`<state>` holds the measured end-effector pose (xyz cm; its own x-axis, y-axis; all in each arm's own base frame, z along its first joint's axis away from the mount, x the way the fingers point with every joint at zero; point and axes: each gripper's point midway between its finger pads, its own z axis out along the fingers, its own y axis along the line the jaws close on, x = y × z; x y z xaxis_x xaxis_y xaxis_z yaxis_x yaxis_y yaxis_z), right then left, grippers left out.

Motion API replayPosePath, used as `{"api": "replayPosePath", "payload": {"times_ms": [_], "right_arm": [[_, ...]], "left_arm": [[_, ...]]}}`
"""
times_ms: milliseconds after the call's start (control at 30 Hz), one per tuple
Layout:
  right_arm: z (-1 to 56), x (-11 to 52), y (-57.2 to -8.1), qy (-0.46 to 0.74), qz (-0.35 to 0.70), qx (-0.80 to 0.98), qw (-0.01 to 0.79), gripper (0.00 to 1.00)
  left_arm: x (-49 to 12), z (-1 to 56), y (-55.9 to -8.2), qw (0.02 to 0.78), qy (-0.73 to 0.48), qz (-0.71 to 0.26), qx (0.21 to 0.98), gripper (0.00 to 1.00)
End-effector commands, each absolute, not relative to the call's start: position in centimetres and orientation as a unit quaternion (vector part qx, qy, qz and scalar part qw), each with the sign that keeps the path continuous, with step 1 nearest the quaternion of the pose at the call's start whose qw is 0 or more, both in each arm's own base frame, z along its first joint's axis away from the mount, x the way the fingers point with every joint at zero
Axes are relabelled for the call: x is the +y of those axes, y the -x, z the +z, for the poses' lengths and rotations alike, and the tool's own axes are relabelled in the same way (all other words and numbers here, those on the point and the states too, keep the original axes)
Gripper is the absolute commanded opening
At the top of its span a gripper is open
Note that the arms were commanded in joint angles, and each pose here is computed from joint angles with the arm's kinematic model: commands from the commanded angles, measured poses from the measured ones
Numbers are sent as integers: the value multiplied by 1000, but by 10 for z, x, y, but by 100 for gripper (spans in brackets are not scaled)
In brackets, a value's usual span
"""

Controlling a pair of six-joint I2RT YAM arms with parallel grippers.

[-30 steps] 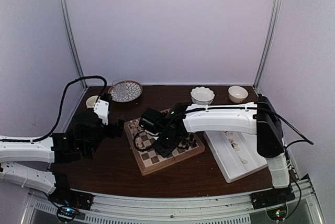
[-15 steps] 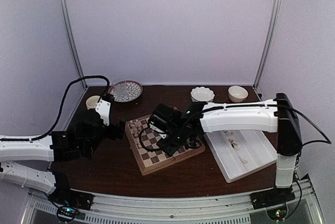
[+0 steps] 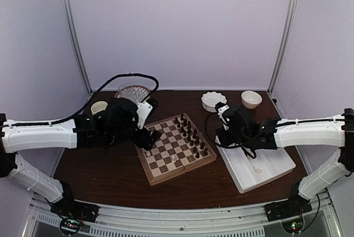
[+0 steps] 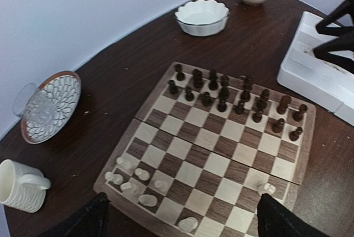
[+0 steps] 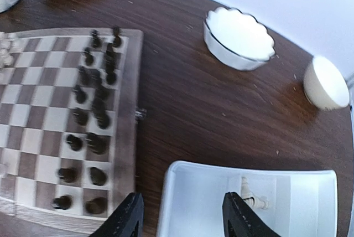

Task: Set up the chess pieces on the board
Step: Pick up the knight from the chessboard.

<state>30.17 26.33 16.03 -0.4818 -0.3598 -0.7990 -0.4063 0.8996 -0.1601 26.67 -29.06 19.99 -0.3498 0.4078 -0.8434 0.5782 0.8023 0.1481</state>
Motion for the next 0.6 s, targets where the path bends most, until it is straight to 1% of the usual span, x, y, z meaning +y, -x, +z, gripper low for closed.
{"api": "replayPosePath", "payload": {"times_ms": [0,67,133,300,467,567], "right_arm": [[180,231,-326,112,35,841,527,52],[177,216,-324,95,19,841,532,52],[183,208,-323,76,28,834,546,52],[186,189,-321,41,39,826,561,53],[187,185,-321,34,49,826,561,53],[188,187,-320,36,56,825,561,53]], "left_arm": [[-333,180,-232,395,-414,-164,804,91],[-344,173,-225,377,-439,-179,796,89],[-353,165,-219,361,-461,-186,789,87],[-369,149,-213,338,-498,-173,780,69],[-383,131,-211,328,-513,-169,775,66],[-390,119,-215,327,-510,-168,778,60]]}}
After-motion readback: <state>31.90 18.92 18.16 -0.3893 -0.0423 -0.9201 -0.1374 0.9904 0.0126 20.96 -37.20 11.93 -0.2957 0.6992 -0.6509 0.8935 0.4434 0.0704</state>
